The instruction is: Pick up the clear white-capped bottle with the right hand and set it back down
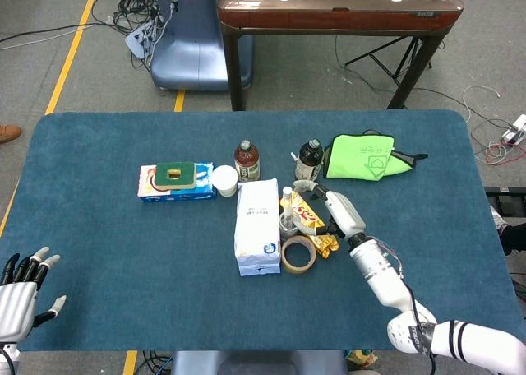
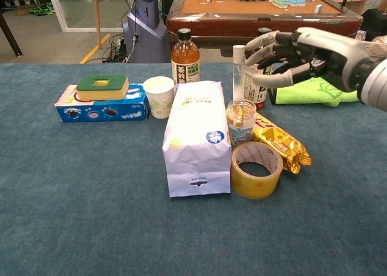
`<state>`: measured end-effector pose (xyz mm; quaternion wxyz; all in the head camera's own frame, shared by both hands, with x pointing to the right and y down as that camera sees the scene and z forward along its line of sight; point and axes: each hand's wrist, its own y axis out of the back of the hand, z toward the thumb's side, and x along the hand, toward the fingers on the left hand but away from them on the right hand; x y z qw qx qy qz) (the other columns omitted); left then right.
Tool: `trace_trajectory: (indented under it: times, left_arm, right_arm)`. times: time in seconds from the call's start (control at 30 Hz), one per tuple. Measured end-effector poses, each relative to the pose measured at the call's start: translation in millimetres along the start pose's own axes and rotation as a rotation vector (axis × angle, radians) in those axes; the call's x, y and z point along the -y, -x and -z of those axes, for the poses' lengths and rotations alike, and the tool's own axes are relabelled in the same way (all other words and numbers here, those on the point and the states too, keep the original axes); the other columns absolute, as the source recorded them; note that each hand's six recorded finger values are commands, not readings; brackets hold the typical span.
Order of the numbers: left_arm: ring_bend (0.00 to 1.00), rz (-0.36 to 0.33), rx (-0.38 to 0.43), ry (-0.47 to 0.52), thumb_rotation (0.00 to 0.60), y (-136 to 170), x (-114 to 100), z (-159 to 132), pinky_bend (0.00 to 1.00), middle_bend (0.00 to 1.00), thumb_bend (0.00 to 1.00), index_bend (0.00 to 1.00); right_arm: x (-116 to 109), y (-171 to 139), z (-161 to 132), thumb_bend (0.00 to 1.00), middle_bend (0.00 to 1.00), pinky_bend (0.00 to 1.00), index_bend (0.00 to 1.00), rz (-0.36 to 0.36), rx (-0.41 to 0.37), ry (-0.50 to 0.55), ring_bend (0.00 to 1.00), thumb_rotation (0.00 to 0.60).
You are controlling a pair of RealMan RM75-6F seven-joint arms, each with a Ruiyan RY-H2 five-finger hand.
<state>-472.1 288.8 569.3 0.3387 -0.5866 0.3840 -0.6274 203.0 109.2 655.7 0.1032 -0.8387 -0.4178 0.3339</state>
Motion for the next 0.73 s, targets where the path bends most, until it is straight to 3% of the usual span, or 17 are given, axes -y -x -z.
trace_trajectory:
  times: [0.13, 0.3, 0.5, 0.73]
  left_arm:
    - [0.11, -0.004, -0.005, -0.001, 0.6, -0.9, -1.2, 1.7, 0.0, 0.1, 0.27, 0.19]
    - [0.11, -0.002, 0.001, -0.004, 0.6, -3.4, -1.0, 0.0, 0.0, 0.1, 0.27, 0.19]
    - [0.11, -0.01, 0.024, -0.001, 0.6, -7.9, -2.5, -8.3, 0.0, 0.1, 0.27, 0.19]
    - [0.11, -0.011, 0.03, -0.004, 0.6, -11.1, -2.5, -12.2, 0.0, 0.1, 0.27, 0.19]
  right_arm:
    - [-22.3, -16.5, -1.1, 0.33, 0.3, 0.26, 0.21, 0.076, -0.034, -0.099, 0.21, 0.6]
    - [-56.9, -56.1, 12.9, 0.33, 0.33, 0.26, 0.27, 0.195, -0.015, -0.316, 0.21, 0.6]
    - [-86.7, -111.7, 38.8, 0.33, 0.35, 0.26, 0.28, 0.236, 0.106, -0.541, 0.22, 0.6]
    - [-108.2, -163.4, 58.2, 0.33, 0.35, 0.26, 0.28, 0.288, 0.242, -0.624, 0.22, 0.6]
